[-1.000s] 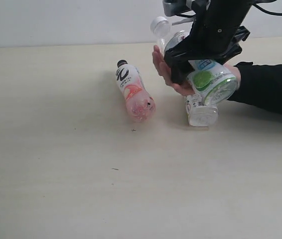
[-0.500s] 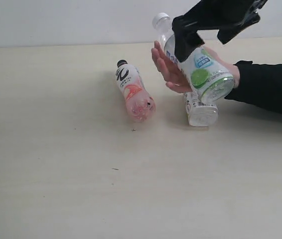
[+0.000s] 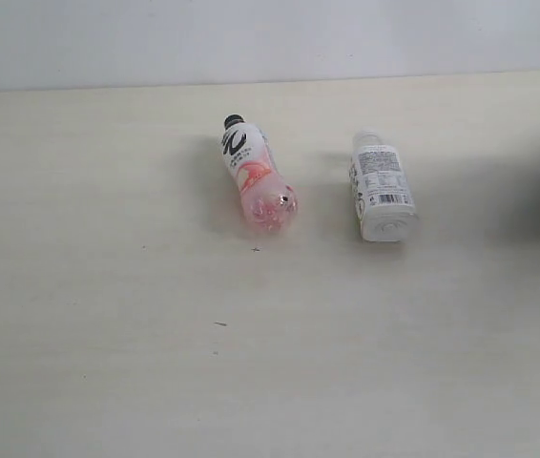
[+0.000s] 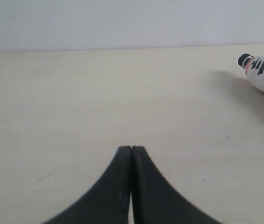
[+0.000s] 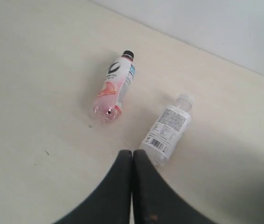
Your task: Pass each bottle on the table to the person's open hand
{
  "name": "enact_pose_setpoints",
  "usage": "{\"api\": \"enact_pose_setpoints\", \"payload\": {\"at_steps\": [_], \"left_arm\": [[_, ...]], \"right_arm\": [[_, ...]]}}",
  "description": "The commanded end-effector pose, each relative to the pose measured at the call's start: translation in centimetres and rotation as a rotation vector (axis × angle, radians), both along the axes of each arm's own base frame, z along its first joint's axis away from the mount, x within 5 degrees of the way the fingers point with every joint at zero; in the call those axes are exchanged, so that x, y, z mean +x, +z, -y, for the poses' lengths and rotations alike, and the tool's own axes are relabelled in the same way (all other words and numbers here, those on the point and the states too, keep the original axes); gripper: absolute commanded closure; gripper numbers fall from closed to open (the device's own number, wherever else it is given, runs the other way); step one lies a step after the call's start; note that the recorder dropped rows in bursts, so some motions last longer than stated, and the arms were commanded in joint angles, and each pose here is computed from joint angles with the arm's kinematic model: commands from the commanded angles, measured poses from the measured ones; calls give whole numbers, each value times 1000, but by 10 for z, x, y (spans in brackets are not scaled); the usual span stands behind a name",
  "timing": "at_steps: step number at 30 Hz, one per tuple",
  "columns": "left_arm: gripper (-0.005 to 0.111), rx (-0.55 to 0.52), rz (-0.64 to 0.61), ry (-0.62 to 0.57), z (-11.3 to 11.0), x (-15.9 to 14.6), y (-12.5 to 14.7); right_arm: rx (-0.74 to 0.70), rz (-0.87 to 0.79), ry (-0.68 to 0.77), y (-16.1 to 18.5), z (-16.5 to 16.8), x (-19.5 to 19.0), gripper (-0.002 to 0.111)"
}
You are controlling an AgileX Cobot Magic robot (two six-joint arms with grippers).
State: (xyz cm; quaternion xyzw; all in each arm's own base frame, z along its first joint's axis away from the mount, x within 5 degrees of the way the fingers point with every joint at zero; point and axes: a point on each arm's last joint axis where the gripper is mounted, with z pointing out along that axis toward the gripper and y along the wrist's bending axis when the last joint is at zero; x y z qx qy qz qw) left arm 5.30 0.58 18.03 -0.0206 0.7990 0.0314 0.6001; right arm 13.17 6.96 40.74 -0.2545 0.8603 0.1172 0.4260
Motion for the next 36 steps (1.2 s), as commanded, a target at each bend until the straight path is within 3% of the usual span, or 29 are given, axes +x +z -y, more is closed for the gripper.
{"api": "enact_pose_setpoints", "payload": {"at_steps": [1,8,15,25,36], "left_arm": [[104,-4,9,-4,0,0,0],[104,-4,9,-4,0,0,0],[104,-4,9,-4,0,0,0],[104,-4,9,-4,0,0,0],[104,-4,9,-4,0,0,0]], "right_arm": [[55,186,11,-30,20,-45,108],[154,403,-43,-86,31,-59,108],[193,311,-82,-140,28,-51,108],[286,412,-100,-166,35,-65,108],[353,543,-96,-156,42,-81,108]]}}
